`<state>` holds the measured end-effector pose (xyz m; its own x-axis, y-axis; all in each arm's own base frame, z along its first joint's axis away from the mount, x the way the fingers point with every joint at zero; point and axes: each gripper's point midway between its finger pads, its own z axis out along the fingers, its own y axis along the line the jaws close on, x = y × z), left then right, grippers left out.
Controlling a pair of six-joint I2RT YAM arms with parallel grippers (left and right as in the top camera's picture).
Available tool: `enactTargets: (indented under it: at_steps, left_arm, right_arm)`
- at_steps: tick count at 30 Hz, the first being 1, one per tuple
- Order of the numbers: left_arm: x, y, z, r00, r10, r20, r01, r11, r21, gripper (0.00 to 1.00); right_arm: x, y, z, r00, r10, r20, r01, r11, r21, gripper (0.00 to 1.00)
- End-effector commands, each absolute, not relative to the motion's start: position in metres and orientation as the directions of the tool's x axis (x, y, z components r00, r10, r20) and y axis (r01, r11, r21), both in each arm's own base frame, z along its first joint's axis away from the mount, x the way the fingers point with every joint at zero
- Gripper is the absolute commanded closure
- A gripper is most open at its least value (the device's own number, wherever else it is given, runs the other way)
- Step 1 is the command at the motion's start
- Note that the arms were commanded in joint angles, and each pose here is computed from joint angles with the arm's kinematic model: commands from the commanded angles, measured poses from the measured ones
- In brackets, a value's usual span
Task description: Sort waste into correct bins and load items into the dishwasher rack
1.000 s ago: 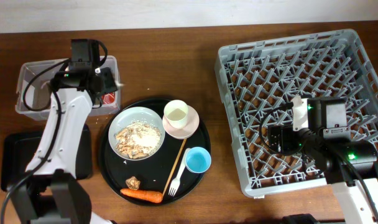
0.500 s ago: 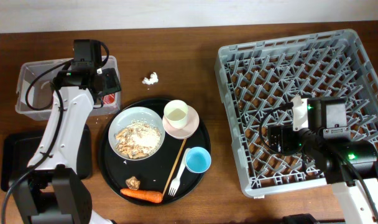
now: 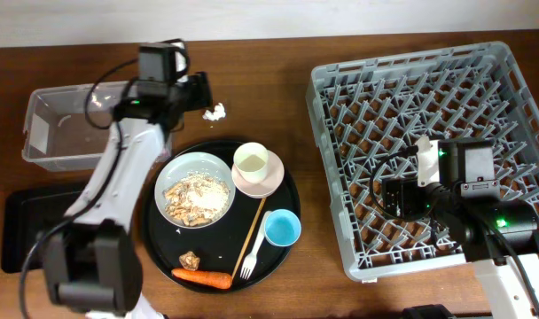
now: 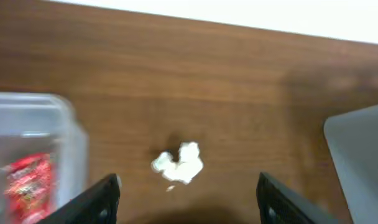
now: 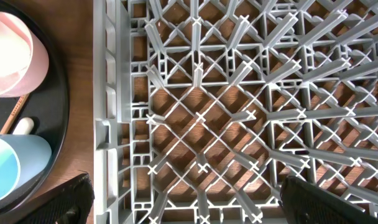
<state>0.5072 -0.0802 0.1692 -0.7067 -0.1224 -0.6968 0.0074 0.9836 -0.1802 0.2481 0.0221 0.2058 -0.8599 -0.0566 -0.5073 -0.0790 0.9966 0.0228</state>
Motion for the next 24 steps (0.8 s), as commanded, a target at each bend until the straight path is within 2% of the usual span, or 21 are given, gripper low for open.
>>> enactTargets:
  at_steps: [1, 8, 12, 17, 20, 24]
  left_arm:
    - [0.518, -0.104, 0.121, -0.751, -0.073, -0.656, 0.057, 0.983, -0.175, 0.30]
    - [0.534, -0.115, 0.039, -0.792, -0.051, -0.608, 0.055, 0.987, -0.154, 0.31]
    - [0.536, -0.115, 0.022, -0.800, -0.049, -0.597, 0.050, 0.988, -0.148, 0.32]
    - [0.534, -0.113, 0.012, -0.812, -0.047, -0.581, 0.044, 0.989, -0.140, 0.49]
    - [0.533, -0.113, 0.011, -0.814, -0.046, -0.579, 0.043, 0.989, -0.140, 0.77]
    - [0.531, -0.112, 0.024, -0.815, -0.046, -0.577, 0.043, 0.989, -0.139, 0.84]
  right_arm:
    - [0.252, 0.021, 0.211, -0.855, -0.058, -0.516, -0.076, 0.997, 0.013, 0.01]
    - [0.255, 0.022, 0.200, -0.879, -0.060, -0.472, -0.075, 0.997, 0.014, 0.01]
    - [0.255, 0.022, 0.200, -0.879, -0.060, -0.473, -0.075, 0.997, 0.013, 0.01]
    - [0.255, 0.022, 0.200, -0.879, -0.060, -0.473, -0.075, 0.997, 0.013, 0.01]
    - [0.255, 0.022, 0.199, -0.880, -0.060, -0.471, -0.075, 0.997, 0.013, 0.01]
    - [0.254, 0.022, 0.199, -0.881, -0.060, -0.469, -0.075, 0.997, 0.013, 0.01]
